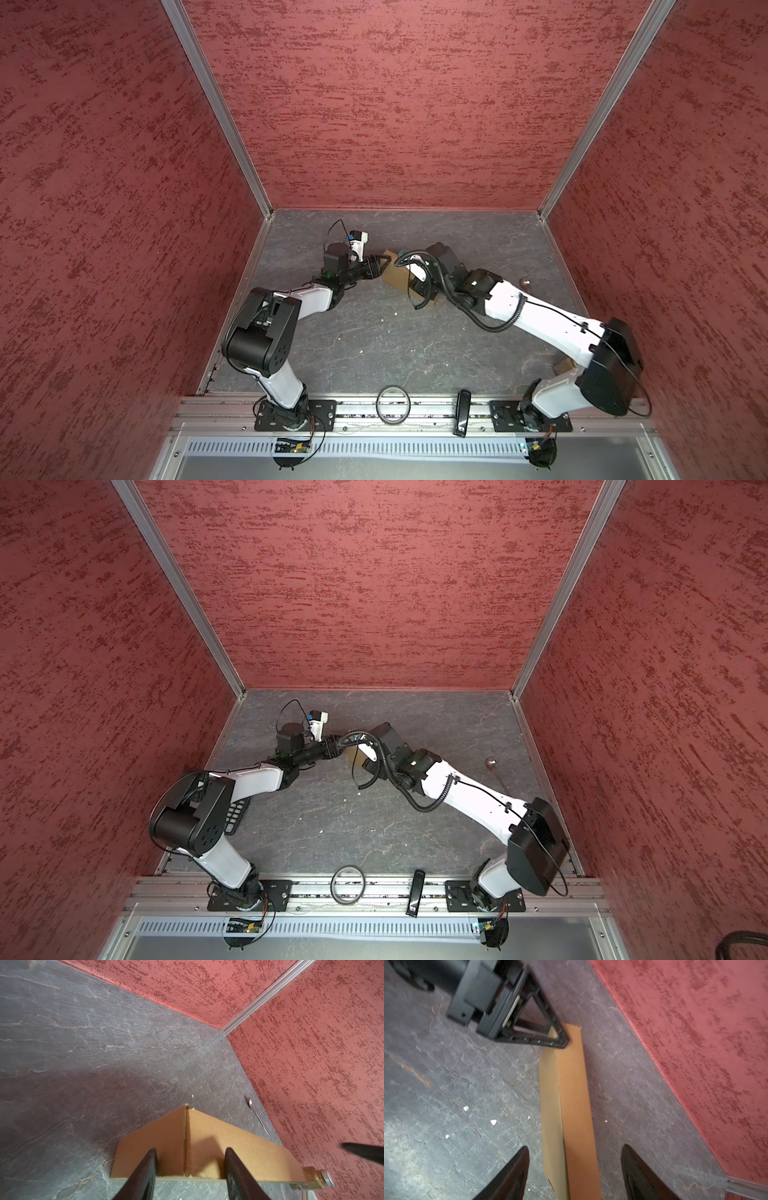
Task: Fold the paper box
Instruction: 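Release the box with the right gripper and draw it back while left holds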
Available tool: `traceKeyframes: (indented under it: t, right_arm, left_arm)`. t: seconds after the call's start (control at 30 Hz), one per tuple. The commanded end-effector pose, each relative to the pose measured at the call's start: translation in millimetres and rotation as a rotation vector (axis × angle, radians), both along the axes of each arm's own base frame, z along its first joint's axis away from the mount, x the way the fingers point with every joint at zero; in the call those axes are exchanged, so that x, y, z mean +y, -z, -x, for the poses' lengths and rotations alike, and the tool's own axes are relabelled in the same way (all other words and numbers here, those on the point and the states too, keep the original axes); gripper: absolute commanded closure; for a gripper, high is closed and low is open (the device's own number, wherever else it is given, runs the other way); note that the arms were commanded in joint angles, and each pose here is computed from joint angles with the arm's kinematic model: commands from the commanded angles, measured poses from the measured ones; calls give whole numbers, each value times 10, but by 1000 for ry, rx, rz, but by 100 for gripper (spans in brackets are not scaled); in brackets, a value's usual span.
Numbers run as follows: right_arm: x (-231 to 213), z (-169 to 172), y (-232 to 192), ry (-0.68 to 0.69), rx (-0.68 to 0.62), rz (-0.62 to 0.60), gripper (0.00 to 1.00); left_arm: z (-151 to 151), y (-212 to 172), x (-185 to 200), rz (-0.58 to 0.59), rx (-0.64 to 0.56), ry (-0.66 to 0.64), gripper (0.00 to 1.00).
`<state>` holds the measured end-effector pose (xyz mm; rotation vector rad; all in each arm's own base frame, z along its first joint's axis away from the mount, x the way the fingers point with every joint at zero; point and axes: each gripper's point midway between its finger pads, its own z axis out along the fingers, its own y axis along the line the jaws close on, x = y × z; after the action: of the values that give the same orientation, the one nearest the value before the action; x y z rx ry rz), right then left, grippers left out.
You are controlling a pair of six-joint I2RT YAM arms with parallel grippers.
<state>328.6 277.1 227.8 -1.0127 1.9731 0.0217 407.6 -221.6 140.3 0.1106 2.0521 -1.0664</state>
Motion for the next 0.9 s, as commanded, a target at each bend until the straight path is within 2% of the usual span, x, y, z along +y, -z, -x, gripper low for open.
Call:
traceKeyframes:
  t: [0.0, 0.17, 0.37, 0.63, 0.87]
  right_arm:
    - [-237, -33, -391, 218, 31, -292, 35]
    - [-529, 21, -228, 512, 244, -600, 38]
    - [-612, 92, 115, 644, 396, -842, 37]
    - [-618, 34, 325, 673, 465, -983, 33]
    - [-646, 18, 538, 696, 495, -994, 38]
  left_arm:
    - [128, 457, 55, -112, 127, -28, 48]
    - [160, 472, 11, -139, 123, -34, 48]
    - [184, 468, 14, -168, 111, -44, 48]
    - [197, 473, 10, -192, 103, -54, 48]
    - [197, 481, -22, -206, 98, -57, 48]
